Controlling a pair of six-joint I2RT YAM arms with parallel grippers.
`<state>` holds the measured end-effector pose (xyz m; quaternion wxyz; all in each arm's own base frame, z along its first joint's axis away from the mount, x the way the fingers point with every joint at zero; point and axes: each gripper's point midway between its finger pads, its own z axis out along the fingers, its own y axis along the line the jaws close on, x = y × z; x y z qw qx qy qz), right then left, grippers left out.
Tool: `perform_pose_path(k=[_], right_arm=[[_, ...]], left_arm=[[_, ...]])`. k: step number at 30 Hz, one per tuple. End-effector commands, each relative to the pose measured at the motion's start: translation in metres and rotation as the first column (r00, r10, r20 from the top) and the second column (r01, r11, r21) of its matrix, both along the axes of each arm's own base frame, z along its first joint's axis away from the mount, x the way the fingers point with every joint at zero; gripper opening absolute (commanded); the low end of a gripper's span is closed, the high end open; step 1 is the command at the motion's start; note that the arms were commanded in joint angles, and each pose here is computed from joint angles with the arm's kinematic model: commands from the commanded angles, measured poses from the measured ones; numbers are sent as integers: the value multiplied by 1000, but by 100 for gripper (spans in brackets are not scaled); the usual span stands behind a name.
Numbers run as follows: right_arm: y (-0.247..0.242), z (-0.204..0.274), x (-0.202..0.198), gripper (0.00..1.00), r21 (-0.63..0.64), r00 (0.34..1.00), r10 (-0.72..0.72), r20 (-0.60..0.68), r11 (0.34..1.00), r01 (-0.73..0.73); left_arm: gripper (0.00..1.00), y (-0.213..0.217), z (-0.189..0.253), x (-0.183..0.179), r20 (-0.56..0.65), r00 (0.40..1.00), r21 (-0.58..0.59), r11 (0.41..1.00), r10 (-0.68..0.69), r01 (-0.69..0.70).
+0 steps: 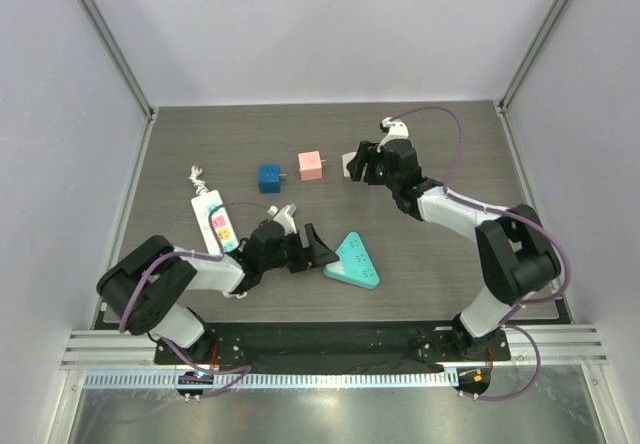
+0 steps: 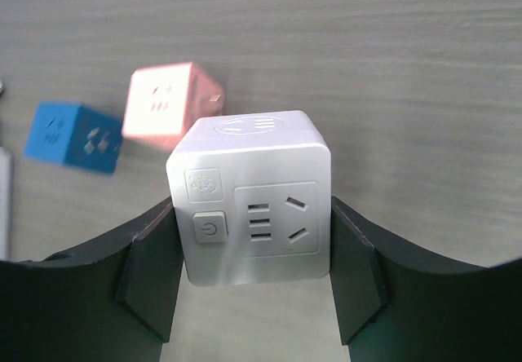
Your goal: Pull the plug off the socket
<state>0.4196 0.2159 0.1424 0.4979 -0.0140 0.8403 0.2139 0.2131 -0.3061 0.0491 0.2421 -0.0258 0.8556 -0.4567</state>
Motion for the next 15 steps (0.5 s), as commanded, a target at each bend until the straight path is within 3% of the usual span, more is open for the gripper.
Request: perform_pose_path(k=[1, 6, 11, 15], right_arm=[[-3, 25, 46, 7, 60, 969, -129, 212, 991, 119], [3, 8, 74, 7, 68, 953, -187, 238, 982, 176], [6, -24, 91, 7, -13, 949, -226, 220, 972, 234], [9, -40, 93, 13, -39, 957, -224, 184, 971, 234]], left_arm=[[81, 12, 17, 9, 104, 992, -26, 997, 71, -69], [82, 25, 20, 8, 133, 985, -11, 994, 110, -110], [82, 31, 19, 5, 148, 983, 7, 994, 109, -111], [81, 32, 19, 5, 153, 982, 9, 993, 113, -116]])
